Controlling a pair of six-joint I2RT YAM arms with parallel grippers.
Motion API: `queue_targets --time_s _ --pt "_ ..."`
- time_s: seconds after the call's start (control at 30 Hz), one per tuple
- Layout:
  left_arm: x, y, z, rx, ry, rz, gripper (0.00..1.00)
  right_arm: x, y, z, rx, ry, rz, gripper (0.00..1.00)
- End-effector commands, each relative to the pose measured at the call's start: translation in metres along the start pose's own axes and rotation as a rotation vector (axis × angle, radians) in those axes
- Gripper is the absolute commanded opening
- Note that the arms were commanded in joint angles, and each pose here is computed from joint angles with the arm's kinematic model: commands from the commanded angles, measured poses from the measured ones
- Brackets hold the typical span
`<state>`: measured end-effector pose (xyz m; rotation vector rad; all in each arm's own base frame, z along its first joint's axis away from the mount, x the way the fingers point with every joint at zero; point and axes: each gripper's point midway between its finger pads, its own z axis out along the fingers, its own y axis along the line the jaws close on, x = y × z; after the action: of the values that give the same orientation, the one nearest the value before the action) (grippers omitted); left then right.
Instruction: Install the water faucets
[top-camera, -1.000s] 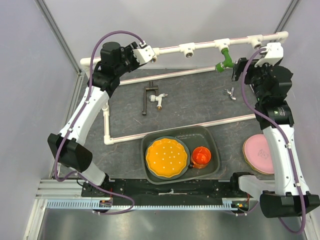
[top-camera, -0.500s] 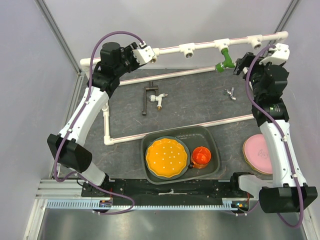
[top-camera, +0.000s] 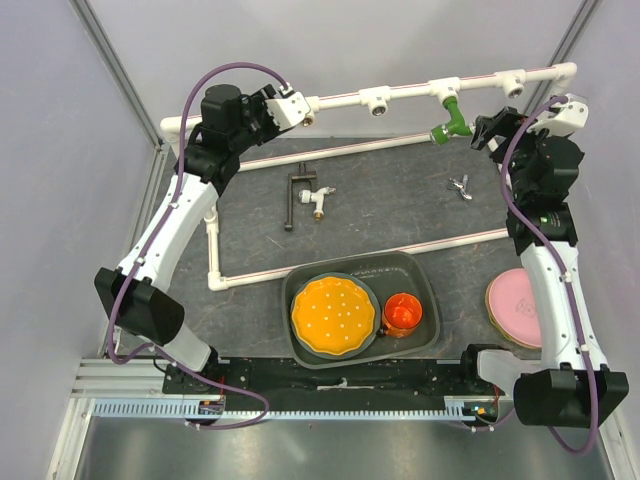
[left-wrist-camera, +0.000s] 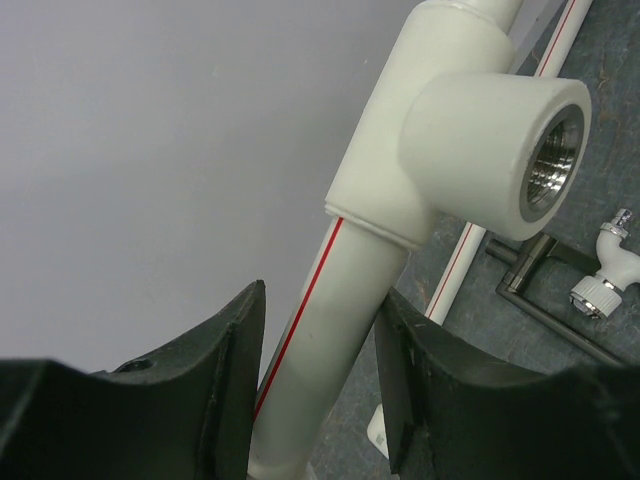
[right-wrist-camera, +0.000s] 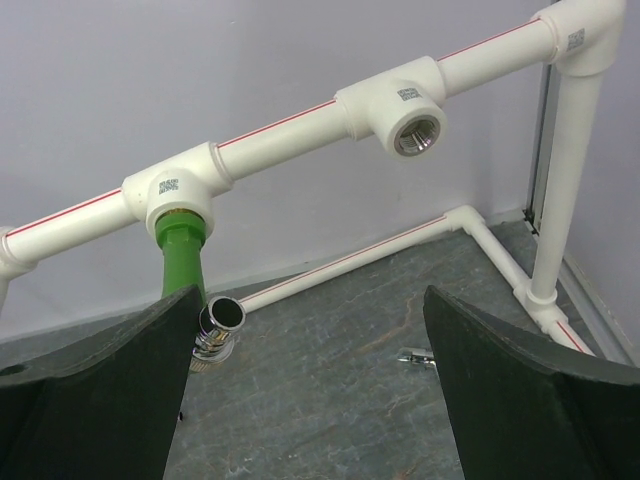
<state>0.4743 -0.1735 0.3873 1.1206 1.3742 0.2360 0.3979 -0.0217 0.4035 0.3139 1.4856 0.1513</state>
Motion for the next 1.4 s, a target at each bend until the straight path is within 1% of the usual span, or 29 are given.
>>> queue_targets --time_s 0.0,0.03,0.1,0.13,0.2,0.23,0.27,0.33,0.37,0.47,0.53,0.57,0.6,0.63,0.67,0.7,0.73,0.77,0.8,0.83,0.87,0.9,0.93,0.97,1.07,1.2,1.3,1.37 --pt "0.001 -0.013 -0.010 0.028 0.022 -0.116 0.02 0.024 -0.036 -0.004 0.113 0.104 -0.122 0.98" --pt "0.001 -0.013 -0.010 0.028 0.022 -0.116 0.02 0.004 -0.027 -0.009 0.064 0.064 -0.185 0.98" --pt "0.001 -0.014 -0.010 0.029 0.023 -0.116 0.02 -0.016 -0.014 -0.017 0.009 0.032 -0.248 0.98" --pt "0.002 -0.013 -0.010 0.027 0.025 -0.117 0.02 -0.031 -0.001 -0.021 -0.052 0.002 -0.328 0.98" --pt "0.002 -0.014 -0.010 0.031 0.024 -0.117 0.02 -0.042 0.012 -0.030 -0.097 -0.013 -0.405 0.98" --pt "0.002 -0.015 -0.009 0.033 0.024 -0.117 0.02 -0.054 0.018 -0.034 -0.114 -0.036 -0.485 0.98" --pt "0.002 -0.014 -0.009 0.032 0.025 -0.117 0.02 -0.050 0.026 -0.038 -0.138 -0.016 -0.536 0.98" --pt "0.002 -0.013 -0.010 0.029 0.023 -0.118 0.02 -0.052 0.038 -0.044 -0.168 -0.020 -0.613 0.98" --pt "0.001 -0.014 -0.009 0.032 0.021 -0.117 0.02 -0.047 0.041 -0.048 -0.178 -0.005 -0.710 0.98" --pt "0.001 -0.013 -0.010 0.030 0.019 -0.118 0.02 -0.035 0.054 -0.058 -0.233 0.031 -0.869 0.98" --pt "0.001 -0.014 -0.010 0.029 0.023 -0.116 0.02 -0.029 0.052 -0.063 -0.225 0.060 -0.951 0.98" --pt "0.001 -0.013 -0.010 0.027 0.023 -0.116 0.02 -0.022 0.059 -0.068 -0.254 0.077 -1.024 0.98" --pt "0.001 -0.014 -0.011 0.029 0.023 -0.118 0.02 -0.021 0.050 -0.069 -0.195 0.102 -1.071 0.98" --pt "0.002 -0.014 -0.010 0.031 0.024 -0.119 0.02 -0.016 0.046 -0.070 -0.174 0.126 -1.115 0.98" --pt "0.001 -0.014 -0.010 0.031 0.018 -0.120 0.02 -0.009 0.053 -0.073 -0.183 0.138 -1.168 0.98" --pt "0.000 -0.014 -0.010 0.032 0.017 -0.123 0.02 -0.010 0.039 -0.071 -0.083 0.180 -1.257 0.98" --pt "-0.001 -0.013 -0.010 0.032 0.013 -0.124 0.02 -0.005 0.037 -0.070 -0.060 0.203 -1.309 0.98" --pt "-0.002 -0.014 -0.009 0.036 0.012 -0.124 0.02 -0.005 0.042 -0.070 -0.040 0.195 -1.344 0.98" --pt "-0.001 -0.014 -0.009 0.037 0.011 -0.125 0.02 -0.003 0.042 -0.065 -0.017 0.209 -1.426 0.98" --pt "-0.003 -0.014 -0.009 0.035 0.008 -0.124 0.02 -0.003 0.034 -0.065 0.057 0.234 -1.471 0.98" --pt "-0.003 -0.013 -0.010 0.033 0.008 -0.124 0.02 -0.008 0.041 -0.062 0.081 0.203 -1.481 0.98" --pt "-0.004 -0.014 -0.010 0.033 0.008 -0.124 0.02 -0.003 0.043 -0.056 0.093 0.216 -1.522 0.98" --pt "-0.003 -0.014 -0.009 0.033 0.010 -0.123 0.02 -0.008 0.043 -0.054 0.122 0.217 -1.562 0.98" --pt "-0.003 -0.013 -0.010 0.031 0.012 -0.123 0.02 -0.012 0.047 -0.050 0.134 0.199 -1.566 0.98" --pt "-0.003 -0.013 -0.010 0.031 0.010 -0.122 0.02 -0.014 0.053 -0.036 0.167 0.212 -1.620 0.98" --pt "-0.002 -0.013 -0.010 0.032 0.011 -0.123 0.02 -0.002 0.060 -0.014 0.187 0.243 -1.681 0.98" --pt "-0.002 -0.013 -0.012 0.031 0.012 -0.120 0.02 0.004 0.052 0.001 0.233 0.273 -1.689 0.98" --pt "-0.002 -0.014 -0.012 0.030 0.013 -0.117 0.02 0.004 0.047 0.007 0.262 0.261 -1.686 0.98"
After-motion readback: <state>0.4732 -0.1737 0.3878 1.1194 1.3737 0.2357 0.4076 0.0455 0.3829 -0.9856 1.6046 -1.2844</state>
